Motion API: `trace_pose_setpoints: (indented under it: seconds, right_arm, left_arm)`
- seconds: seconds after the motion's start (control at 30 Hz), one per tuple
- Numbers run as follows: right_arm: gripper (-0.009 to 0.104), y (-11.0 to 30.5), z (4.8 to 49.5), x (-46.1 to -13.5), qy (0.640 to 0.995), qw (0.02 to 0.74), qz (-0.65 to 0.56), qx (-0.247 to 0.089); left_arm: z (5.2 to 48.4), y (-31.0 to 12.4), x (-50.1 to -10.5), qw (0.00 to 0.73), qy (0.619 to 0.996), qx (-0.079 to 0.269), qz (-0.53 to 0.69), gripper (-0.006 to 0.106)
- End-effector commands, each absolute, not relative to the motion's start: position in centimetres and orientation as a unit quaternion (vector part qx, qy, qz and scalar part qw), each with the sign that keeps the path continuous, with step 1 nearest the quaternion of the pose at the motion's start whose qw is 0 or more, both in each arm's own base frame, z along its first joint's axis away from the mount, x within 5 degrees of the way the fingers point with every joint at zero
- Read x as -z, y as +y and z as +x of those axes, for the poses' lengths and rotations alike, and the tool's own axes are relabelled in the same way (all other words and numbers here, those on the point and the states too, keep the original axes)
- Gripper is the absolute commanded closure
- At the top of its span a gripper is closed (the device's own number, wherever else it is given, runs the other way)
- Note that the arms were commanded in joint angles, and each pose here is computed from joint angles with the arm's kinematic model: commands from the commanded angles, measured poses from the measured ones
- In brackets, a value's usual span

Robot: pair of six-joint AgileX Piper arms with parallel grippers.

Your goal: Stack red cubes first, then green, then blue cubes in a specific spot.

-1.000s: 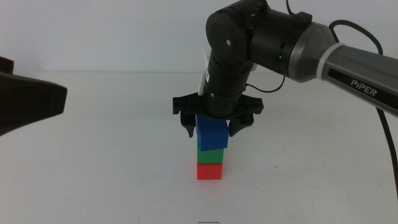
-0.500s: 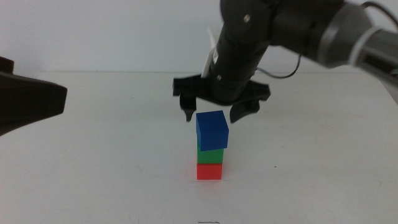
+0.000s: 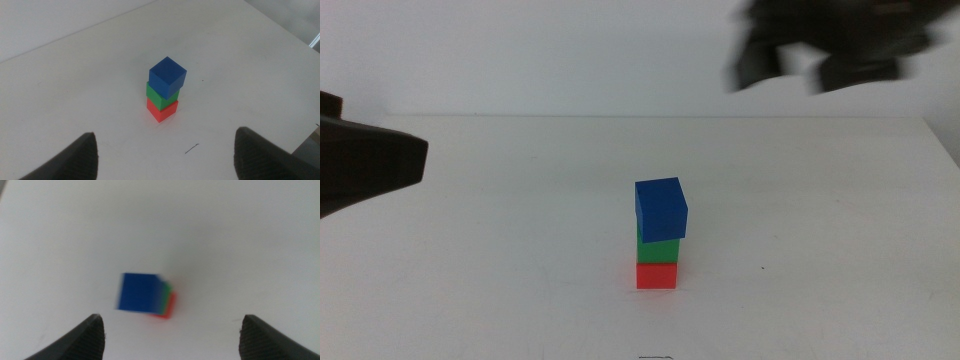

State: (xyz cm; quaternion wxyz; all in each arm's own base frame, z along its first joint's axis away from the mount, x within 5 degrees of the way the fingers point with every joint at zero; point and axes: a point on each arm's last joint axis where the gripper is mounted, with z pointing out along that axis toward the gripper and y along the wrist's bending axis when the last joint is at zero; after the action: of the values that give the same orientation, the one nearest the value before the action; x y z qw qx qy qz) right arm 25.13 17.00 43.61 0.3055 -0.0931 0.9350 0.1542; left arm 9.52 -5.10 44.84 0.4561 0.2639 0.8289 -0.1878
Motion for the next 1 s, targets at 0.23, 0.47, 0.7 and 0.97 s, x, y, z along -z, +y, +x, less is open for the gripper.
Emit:
trace_pose_setpoints:
  seconds: [0.23,0.47,0.7,0.97]
  right_arm:
    - [0.013,5.1,19.0,-44.0,0.847,0.513,-0.089,-0.104]
    - [0.013,3.7,16.1,-42.8,0.819,0.557,-0.106,-0.082]
    - [0.013,3.5,15.2,-43.3,0.811,0.569,-0.103,-0.083]
    - [0.013,3.5,15.2,-43.3,0.812,0.568,-0.103,-0.083]
  left_arm:
    - [9.5,-5.3,-46.0,0.49,0.809,0.204,0.253,0.008]
    - [9.5,-5.3,-46.0,0.49,0.809,0.204,0.253,0.008]
    - [9.5,-5.3,-46.0,0.49,0.809,0.204,0.253,0.008]
    - [9.3,-3.8,-45.9,0.557,0.797,0.115,0.204,0.008]
